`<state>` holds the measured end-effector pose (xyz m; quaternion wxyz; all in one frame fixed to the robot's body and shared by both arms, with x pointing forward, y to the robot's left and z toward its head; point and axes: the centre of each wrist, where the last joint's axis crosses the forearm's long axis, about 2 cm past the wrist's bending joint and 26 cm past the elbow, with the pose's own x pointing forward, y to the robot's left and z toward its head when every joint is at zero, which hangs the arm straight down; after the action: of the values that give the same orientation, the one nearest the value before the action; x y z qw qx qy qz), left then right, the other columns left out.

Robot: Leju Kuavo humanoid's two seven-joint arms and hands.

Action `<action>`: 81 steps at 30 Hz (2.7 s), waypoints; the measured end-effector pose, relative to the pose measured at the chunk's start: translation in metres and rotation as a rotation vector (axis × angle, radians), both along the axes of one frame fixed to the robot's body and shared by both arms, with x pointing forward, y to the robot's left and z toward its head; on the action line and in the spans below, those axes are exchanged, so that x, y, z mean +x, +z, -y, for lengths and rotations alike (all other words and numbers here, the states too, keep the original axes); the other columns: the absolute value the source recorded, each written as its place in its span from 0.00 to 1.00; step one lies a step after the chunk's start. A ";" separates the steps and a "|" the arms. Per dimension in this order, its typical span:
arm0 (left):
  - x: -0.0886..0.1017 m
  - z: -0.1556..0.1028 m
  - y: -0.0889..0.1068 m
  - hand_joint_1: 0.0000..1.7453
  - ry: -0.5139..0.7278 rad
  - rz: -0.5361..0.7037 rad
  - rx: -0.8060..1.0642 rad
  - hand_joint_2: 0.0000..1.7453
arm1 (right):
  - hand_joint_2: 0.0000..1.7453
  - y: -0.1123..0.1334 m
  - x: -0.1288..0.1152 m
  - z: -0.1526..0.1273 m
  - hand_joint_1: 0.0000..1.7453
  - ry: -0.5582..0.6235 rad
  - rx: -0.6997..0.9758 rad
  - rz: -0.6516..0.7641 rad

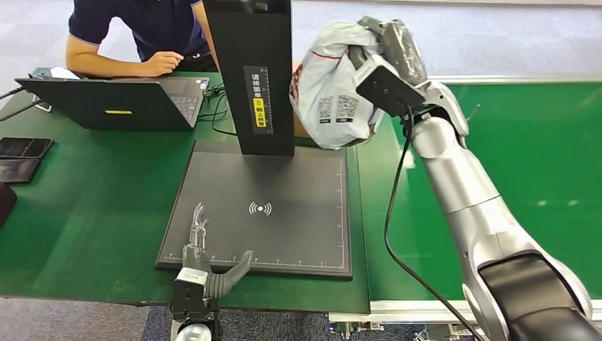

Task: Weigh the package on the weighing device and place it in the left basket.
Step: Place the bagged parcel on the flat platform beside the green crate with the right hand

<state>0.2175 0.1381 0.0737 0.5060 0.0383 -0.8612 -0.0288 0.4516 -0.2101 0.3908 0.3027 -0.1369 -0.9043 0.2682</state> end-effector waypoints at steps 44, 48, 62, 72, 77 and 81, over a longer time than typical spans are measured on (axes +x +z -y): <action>0.030 0.001 0.014 0.00 -0.049 0.065 0.018 1.00 | 1.00 -0.055 0.006 -0.108 0.94 0.302 0.071 -0.287; 0.031 0.001 0.015 0.00 -0.051 0.068 0.019 1.00 | 1.00 -0.085 0.009 -0.095 0.94 0.275 0.065 -0.337; 0.031 0.001 0.014 0.00 -0.066 0.065 0.020 1.00 | 1.00 -0.246 -0.034 -0.048 0.95 0.256 0.041 -0.628; 0.034 0.005 0.013 0.00 -0.097 0.061 0.031 1.00 | 1.00 -0.292 -0.065 -0.047 0.96 0.340 0.043 -0.756; 0.036 0.008 0.013 0.00 -0.121 0.058 0.037 1.00 | 1.00 -0.300 -0.076 -0.054 0.95 0.405 0.036 -0.795; 0.037 0.010 0.013 0.00 -0.136 0.055 0.039 1.00 | 1.00 -0.303 -0.085 -0.065 0.96 0.477 0.028 -0.810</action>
<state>0.2550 0.1280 0.0863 0.4781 -0.0096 -0.8747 -0.0786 0.3670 -0.1453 0.0874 0.5631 0.1943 -0.7229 0.3500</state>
